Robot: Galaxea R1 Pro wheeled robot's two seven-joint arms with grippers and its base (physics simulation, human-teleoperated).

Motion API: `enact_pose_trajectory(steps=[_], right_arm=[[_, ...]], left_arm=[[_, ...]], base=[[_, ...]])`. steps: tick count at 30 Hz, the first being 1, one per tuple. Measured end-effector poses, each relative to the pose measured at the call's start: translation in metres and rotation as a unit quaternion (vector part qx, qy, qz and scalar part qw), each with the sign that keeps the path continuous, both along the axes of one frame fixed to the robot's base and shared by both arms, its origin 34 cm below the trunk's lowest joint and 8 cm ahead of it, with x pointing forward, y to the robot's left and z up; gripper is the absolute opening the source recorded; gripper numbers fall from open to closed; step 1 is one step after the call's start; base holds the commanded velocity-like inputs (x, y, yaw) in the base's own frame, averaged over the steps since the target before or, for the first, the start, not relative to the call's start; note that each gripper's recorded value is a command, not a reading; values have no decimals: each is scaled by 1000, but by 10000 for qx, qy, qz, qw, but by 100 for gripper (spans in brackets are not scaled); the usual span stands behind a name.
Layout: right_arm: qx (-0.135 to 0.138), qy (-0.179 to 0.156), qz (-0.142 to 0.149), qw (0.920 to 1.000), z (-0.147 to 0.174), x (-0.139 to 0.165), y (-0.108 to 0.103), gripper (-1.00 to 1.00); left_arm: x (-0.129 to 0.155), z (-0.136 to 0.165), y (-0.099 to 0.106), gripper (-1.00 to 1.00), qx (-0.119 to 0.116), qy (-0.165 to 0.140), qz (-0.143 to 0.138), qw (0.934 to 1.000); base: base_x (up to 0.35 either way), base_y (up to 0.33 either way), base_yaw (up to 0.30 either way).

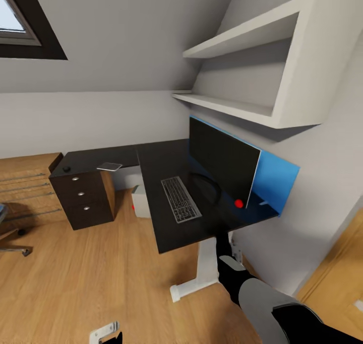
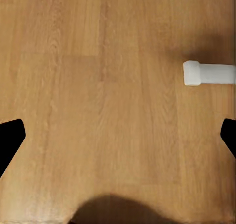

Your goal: In the bedroom, organize the workspace by keeping the computer under the desk, ensuring the monitor is on the desk, placing the keyboard on the desk next to the monitor, placing the mouse on the desk next to the keyboard, moving the folder from the swivel chair onto the desk next to the mouse, stacking the notebook on top of the folder with the pen on top of the notebook, and positioning the swivel chair next to the desk.

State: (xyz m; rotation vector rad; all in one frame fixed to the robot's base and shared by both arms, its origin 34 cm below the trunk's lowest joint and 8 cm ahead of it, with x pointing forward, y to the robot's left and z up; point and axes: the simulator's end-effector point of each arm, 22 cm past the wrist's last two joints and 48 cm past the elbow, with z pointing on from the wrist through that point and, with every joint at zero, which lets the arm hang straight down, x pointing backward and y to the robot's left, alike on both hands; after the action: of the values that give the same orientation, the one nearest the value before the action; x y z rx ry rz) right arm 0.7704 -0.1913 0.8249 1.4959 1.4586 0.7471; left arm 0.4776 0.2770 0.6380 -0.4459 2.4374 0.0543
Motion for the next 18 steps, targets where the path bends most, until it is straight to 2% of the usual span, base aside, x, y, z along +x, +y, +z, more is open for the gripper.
enact_pose_trajectory(steps=[7,12,18], right_arm=[[-49,208,18,9998,-16,-11,-1,100],[-141,466,63,9988,-35,-26,-2,100],[-633,737,530,9939,-58,-48,4,100]], left_arm=[[0,0,0,100,4,-4,0,10000],[1,1,1,100,13,-13,6,10000],[3,2,1,100,14,-56,10,10000]], base=[[-259,-190,0],[-180,-82,0],[-33,-14,0]])
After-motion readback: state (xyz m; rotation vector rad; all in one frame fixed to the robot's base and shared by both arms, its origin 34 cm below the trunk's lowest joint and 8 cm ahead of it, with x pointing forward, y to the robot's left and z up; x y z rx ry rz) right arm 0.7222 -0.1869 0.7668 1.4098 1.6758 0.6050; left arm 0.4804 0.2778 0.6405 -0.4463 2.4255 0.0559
